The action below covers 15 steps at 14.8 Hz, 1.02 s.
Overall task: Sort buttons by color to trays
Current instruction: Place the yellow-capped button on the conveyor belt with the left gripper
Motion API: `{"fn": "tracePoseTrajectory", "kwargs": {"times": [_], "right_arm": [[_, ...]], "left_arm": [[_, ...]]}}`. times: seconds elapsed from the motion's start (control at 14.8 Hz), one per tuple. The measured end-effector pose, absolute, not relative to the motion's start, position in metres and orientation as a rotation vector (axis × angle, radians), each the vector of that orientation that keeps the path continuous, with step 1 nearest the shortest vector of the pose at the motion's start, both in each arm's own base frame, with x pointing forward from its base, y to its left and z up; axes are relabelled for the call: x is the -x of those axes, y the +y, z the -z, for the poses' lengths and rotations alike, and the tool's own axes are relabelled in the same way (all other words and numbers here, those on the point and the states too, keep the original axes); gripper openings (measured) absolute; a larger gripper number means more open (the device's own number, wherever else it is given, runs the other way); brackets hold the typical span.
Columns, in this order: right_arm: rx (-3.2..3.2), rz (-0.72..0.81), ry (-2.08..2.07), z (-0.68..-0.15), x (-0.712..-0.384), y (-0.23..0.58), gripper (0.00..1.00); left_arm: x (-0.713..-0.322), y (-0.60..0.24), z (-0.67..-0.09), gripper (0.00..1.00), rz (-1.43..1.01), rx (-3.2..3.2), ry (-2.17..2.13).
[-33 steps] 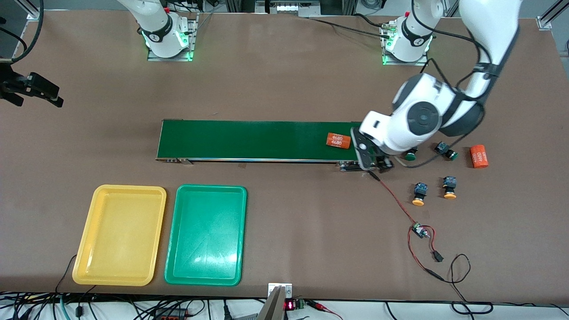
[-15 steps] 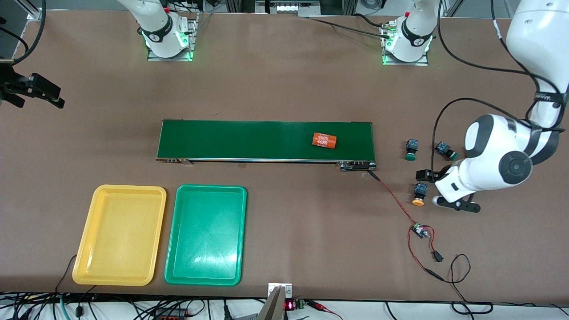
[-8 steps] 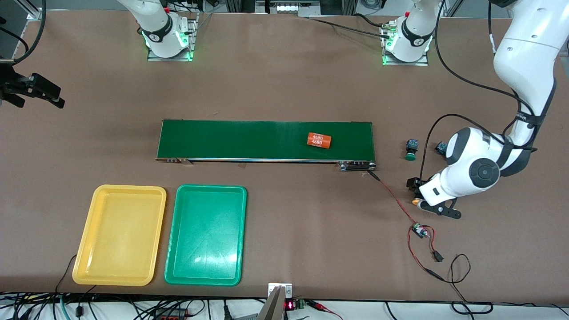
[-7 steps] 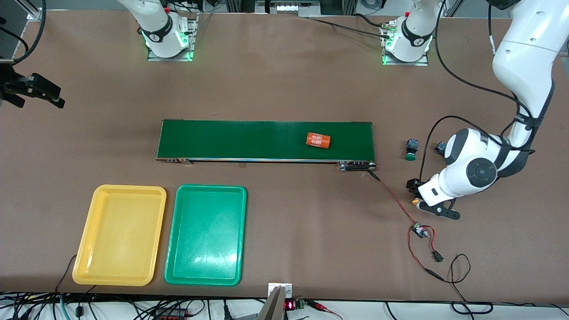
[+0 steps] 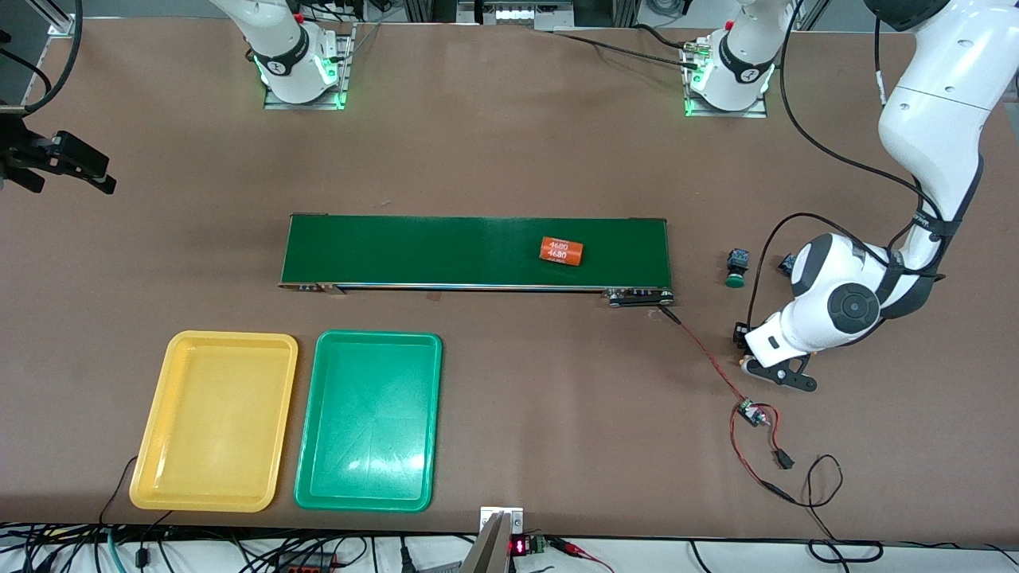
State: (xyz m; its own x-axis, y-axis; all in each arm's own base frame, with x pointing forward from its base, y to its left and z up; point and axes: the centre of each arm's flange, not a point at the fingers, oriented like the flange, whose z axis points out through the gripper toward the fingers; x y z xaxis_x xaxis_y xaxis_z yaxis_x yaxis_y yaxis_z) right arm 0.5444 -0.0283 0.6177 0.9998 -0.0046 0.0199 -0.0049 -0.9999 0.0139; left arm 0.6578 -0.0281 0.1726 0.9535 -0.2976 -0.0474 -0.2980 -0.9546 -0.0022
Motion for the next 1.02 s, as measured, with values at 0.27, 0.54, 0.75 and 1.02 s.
{"fn": "tracePoseTrajectory", "kwargs": {"times": [0.27, 0.54, 0.75, 1.02], "right_arm": [[-3.127, -0.031, -0.007, -0.618, -0.544, -0.028, 1.00], [-3.127, -0.031, -0.007, -0.618, -0.544, -0.028, 1.00], [-3.127, -0.031, -0.007, -0.618, -0.544, -0.028, 1.00], [-3.127, -0.031, -0.007, -0.618, -0.544, -0.028, 1.00]], "left_arm": [[-0.658, -0.073, -0.210, 0.43, -0.084, 3.120, 0.416], [-0.635, -0.157, -0.276, 0.43, -0.205, 3.120, 0.198], [-0.598, -0.220, -0.294, 0.43, -0.332, 3.095, 0.105], [-0.543, -0.273, -0.278, 0.43, -0.439, 3.058, 0.084]]}}
